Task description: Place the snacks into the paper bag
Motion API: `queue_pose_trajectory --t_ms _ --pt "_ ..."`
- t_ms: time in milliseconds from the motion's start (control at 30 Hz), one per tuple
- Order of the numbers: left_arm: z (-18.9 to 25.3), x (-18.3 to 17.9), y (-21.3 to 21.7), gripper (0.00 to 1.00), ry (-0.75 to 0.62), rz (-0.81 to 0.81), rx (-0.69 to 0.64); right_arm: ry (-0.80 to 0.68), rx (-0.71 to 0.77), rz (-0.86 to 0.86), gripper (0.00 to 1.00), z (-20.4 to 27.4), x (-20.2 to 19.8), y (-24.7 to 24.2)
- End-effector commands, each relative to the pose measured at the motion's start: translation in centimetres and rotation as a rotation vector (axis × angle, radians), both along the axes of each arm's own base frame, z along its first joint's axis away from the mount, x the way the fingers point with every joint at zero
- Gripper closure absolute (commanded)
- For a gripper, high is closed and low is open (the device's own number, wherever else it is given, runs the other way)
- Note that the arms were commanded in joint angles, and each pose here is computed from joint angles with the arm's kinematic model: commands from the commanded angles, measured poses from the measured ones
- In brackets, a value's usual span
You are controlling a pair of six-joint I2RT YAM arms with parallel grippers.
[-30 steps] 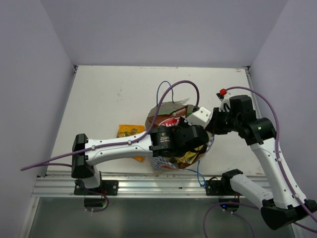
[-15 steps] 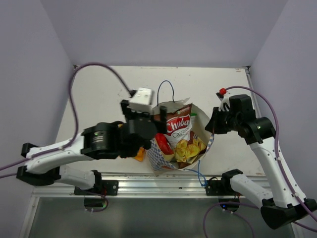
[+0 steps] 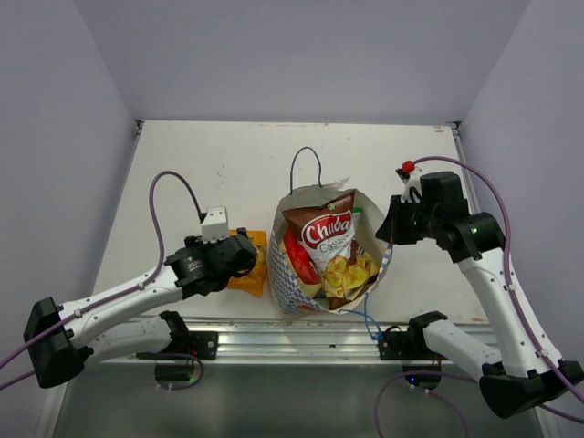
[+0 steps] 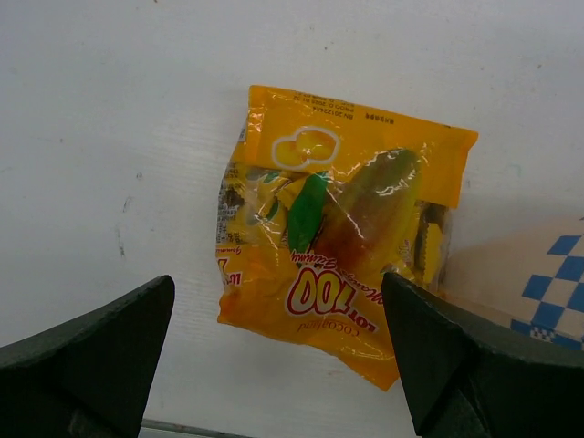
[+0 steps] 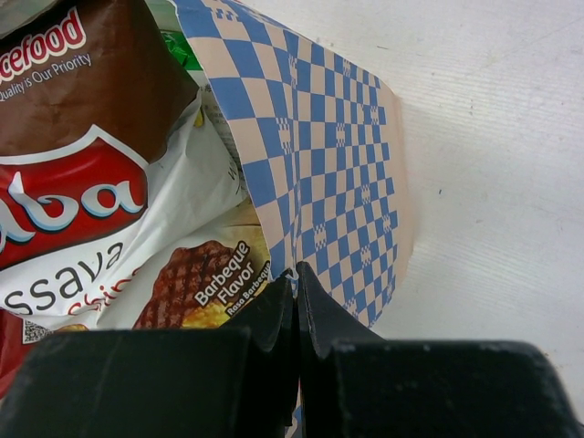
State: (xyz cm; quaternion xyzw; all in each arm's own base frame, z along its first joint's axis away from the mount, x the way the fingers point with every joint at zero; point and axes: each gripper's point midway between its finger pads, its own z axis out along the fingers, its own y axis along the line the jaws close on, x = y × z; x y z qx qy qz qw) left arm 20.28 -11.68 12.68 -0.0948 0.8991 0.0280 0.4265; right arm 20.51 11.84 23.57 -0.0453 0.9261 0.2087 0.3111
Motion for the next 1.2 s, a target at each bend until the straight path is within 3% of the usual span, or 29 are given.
queue_pose_trajectory --t_ms 0,333,400,433,467,600,700,733,800,933,1000,1167 --pt "-1.6 1.2 -0.7 0.00 -0.022 0.057 -0.108 -0.083 0.051 0.036 1.00 2.5 0.7 0.9" --pt "-10.3 1.7 -0.9 0.03 0.098 -0.043 -0.120 -0.103 0.056 0.045 1.00 3.4 0.3 0.9" --pt "-10.4 1.9 -0.7 0.49 0.099 -0.041 -0.119 -0.104 0.057 0.047 1.00 3.5 0.2 0.9" --pt "-9.6 2.2 -0.9 0.79 0.081 -0.041 -0.126 -0.100 0.057 0.048 1.00 3.4 0.2 0.9" --pt "-8.9 2.4 -0.7 1.00 0.064 -0.020 -0.130 -0.099 0.056 0.050 1.00 3.3 0.1 0.9" --pt "-2.0 3.9 1.0 1.00 -0.068 0.030 -0.080 -0.094 0.054 0.047 1.00 3.0 0.2 0.9" --pt "6.3 5.3 1.8 1.00 -0.200 0.071 -0.076 -0.095 0.058 0.046 1.00 3.1 0.3 0.9" --pt "11.0 6.0 1.1 1.00 -0.277 0.064 -0.146 -0.094 0.057 0.046 1.00 3.1 0.3 1.0" --pt "16.3 6.5 -0.3 1.00 -0.368 -0.012 -0.223 -0.091 0.055 0.047 1.00 2.9 0.4 1.0" --pt "27.1 5.4 -8.2 1.00 -0.507 -0.448 -0.477 -0.087 0.057 0.046 1.00 2.7 0.4 1.0" --pt "28.9 4.6 -12.2 1.00 -0.498 -0.639 -0.551 -0.084 0.055 0.041 1.00 2.6 0.5 1.0" --pt "31.5 1.6 -18.5 1.00 -0.518 -0.850 -0.619 -0.082 0.047 0.035 1.00 2.5 0.5 0.8"
